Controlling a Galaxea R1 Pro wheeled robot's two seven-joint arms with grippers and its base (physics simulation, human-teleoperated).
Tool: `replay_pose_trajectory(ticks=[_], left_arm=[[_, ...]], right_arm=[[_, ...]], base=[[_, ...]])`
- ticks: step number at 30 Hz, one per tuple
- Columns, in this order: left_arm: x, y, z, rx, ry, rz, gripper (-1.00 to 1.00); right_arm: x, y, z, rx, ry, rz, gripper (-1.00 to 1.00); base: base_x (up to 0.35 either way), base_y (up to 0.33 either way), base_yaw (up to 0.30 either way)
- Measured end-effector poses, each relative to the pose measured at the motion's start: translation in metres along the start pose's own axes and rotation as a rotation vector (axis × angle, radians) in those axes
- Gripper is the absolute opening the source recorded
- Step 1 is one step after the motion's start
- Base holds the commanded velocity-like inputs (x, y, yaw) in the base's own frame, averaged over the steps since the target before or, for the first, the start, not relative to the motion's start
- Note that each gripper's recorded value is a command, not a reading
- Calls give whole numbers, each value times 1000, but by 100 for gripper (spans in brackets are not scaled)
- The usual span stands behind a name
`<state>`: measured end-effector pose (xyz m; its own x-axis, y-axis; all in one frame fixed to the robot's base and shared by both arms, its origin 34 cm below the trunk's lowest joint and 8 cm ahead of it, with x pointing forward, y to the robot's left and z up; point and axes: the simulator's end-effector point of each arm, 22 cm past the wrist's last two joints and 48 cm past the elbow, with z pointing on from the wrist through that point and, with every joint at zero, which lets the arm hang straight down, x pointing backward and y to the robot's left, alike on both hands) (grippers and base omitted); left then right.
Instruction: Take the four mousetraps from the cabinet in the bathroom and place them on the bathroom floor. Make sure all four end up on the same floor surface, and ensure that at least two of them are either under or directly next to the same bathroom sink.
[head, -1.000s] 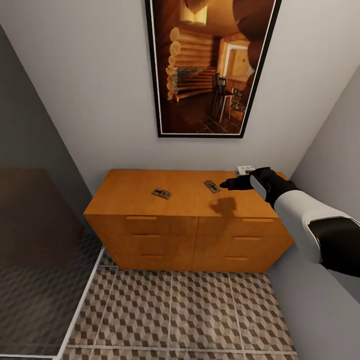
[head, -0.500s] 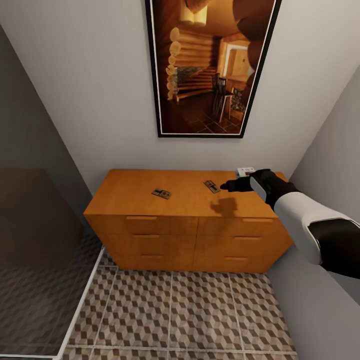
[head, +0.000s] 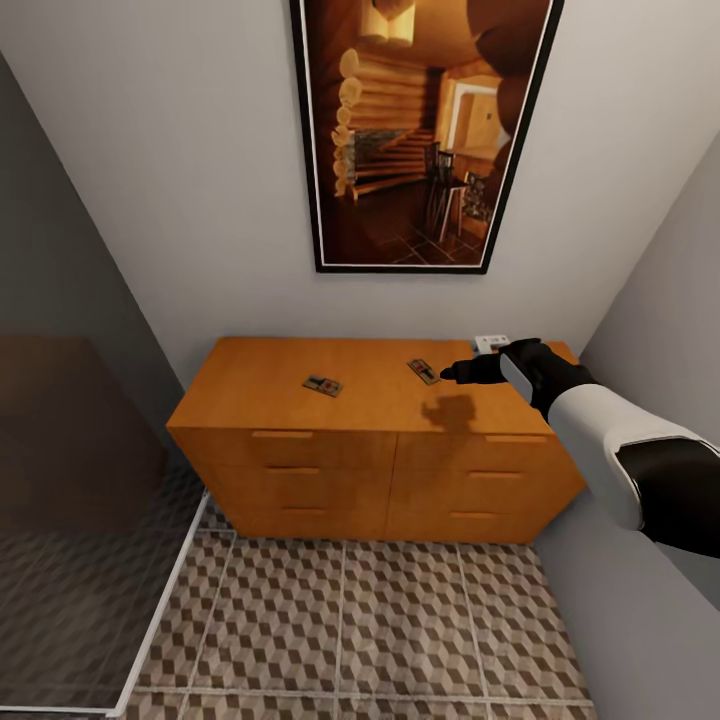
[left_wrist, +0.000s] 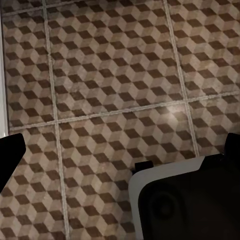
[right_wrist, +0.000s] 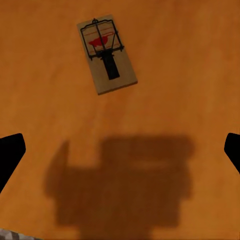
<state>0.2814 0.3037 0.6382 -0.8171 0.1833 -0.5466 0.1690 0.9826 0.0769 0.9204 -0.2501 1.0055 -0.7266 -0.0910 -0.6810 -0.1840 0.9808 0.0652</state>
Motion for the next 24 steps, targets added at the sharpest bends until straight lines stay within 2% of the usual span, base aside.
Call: replay_pose_trajectory(ticks=[24], left_arm=[[7,-1,-1,3,18,-1,100]], right_arm=[[11,-1,11,-2,18,3,100]], base=[[22,17,0]])
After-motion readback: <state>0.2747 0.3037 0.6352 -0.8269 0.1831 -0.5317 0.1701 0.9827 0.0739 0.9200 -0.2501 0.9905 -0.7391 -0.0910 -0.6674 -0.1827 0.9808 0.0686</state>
